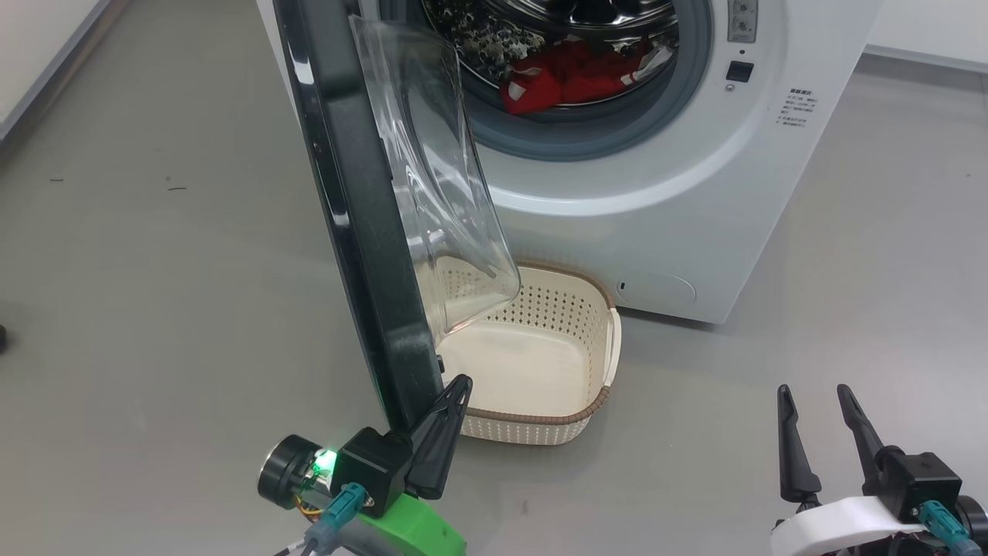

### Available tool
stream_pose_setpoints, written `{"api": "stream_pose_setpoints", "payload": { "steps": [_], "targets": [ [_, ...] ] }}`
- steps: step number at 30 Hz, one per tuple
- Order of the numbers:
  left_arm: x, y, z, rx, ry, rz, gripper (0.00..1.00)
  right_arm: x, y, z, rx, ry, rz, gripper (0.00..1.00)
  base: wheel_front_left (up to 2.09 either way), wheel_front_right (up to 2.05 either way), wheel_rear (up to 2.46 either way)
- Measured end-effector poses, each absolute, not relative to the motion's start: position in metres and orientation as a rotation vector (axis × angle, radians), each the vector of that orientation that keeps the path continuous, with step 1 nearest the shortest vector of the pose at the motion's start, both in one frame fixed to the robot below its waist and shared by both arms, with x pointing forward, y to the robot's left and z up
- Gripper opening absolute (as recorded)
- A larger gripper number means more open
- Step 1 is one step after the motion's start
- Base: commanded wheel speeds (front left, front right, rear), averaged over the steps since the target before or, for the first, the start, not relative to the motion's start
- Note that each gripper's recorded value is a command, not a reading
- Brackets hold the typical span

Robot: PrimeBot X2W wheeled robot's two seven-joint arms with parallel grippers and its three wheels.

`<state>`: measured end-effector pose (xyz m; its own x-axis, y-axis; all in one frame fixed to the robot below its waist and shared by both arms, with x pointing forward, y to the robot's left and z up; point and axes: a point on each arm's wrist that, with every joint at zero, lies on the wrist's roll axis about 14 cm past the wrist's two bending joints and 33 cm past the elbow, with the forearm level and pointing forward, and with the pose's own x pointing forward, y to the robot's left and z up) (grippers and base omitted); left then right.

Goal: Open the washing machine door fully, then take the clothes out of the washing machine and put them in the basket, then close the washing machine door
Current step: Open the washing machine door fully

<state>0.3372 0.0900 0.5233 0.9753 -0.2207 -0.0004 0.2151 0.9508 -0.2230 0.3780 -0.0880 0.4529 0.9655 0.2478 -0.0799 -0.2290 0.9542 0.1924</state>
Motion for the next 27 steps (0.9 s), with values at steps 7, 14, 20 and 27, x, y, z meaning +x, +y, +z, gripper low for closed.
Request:
{"api": "stream_pose_setpoints", "payload": {
  "steps": [7,14,20,27],
  "targets": [
    [0.336,0.091,0.52,-0.224,0.037,-0.214,0.0,0.381,-0.088,0.454,0.175,0.098,0.242,1.0,0.0,0.0,0.0],
    [0.332,0.098,0.516,-0.225,0.047,-0.183,0.0,0.386,-0.082,0.458,0.176,0.087,0.261,1.0,0.0,0.0,0.0],
    [0.329,0.109,0.515,-0.223,0.047,-0.143,0.0,0.388,-0.073,0.459,0.176,0.084,0.287,1.0,0.0,0.0,0.0],
    [0.327,0.126,0.512,-0.218,0.05,-0.082,0.0,0.388,-0.062,0.46,0.176,0.085,0.319,1.0,0.0,0.0,0.0]
  ]
}}
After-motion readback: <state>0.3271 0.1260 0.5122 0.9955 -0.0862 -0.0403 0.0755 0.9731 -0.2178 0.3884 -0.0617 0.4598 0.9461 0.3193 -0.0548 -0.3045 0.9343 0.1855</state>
